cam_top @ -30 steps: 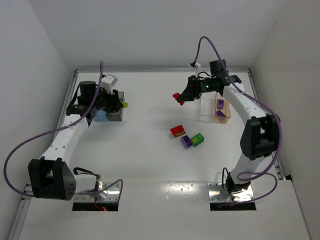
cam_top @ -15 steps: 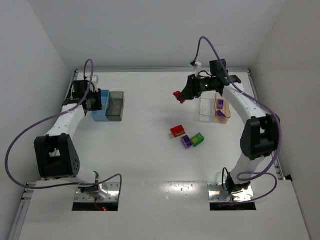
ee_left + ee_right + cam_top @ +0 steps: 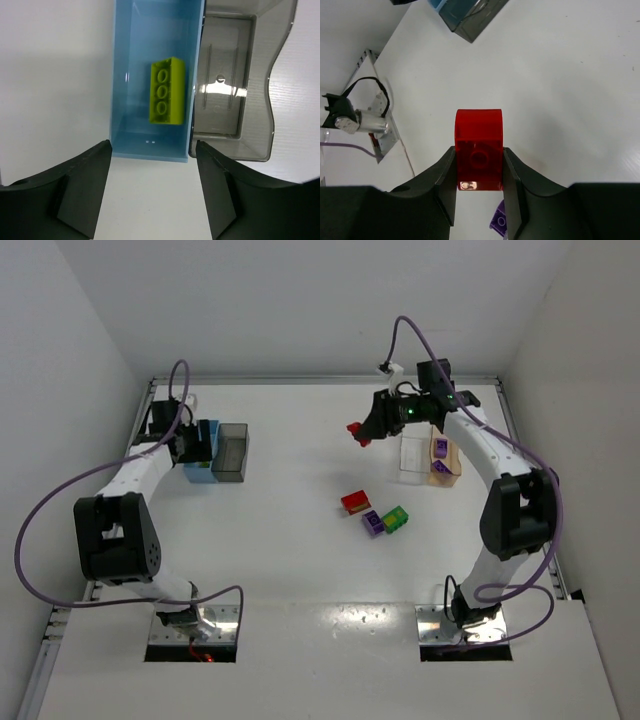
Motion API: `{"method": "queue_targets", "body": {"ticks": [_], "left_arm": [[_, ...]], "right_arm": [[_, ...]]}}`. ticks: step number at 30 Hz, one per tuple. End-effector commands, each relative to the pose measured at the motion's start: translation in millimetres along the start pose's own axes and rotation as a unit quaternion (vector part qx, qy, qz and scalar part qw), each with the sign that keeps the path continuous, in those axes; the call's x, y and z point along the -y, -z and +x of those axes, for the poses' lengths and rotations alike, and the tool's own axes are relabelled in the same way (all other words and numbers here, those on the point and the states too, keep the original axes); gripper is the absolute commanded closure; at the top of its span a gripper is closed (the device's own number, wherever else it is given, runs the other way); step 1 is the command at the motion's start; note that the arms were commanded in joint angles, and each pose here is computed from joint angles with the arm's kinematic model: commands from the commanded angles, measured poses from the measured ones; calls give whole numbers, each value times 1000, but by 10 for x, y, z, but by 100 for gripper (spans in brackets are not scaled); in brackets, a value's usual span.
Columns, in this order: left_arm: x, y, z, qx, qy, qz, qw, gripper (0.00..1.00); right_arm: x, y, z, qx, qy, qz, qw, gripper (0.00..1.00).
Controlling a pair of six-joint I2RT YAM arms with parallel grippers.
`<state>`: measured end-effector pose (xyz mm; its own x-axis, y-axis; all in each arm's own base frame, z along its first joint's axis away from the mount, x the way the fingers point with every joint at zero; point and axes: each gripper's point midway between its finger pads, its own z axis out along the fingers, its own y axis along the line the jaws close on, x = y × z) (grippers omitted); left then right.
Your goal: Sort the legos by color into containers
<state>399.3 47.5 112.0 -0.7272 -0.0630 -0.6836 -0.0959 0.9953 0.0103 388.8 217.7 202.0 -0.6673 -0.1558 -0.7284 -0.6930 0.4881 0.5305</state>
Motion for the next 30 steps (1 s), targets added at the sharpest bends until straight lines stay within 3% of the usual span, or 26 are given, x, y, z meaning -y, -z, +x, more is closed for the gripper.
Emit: {"method": "queue_targets", "body": {"ticks": [1,5,6,12,15,18,24,27,29,30], "left_arm": [[43,158,-365,53,12,20,998,25],[312,428,-570,91,14,96,991,23],[485,535,-635,103,7,146,984,23],[1287,988,-638,128,-77,281,948,23],[1574,1058,-499,120,-108,310,937,23],[1739,1098,-430,126,-137,306,934,23],[1957,1143,-271,126,-165,311,928,23],[2077,1172,-183,119,-176,324,922,23],[2170,1249,-118,119,-191,351,909,23],[2230,1284,-90,119,-200,363,902,23]], "right_arm": [[86,53,-192,25,17,36,999,95],[374,355,-211,41,22,141,989,95],[472,423,-143,39,14,167,985,95],[1188,1166,148,45,-44,376,924,95],[1310,1291,251,43,-61,394,916,92],[1378,1094,450,23,-84,364,927,91],[1587,899,616,0,-110,360,926,90],[1740,859,739,-24,-127,374,918,86],[1796,841,763,-29,-130,378,916,79],[1827,814,812,-35,-135,377,916,70]]}}
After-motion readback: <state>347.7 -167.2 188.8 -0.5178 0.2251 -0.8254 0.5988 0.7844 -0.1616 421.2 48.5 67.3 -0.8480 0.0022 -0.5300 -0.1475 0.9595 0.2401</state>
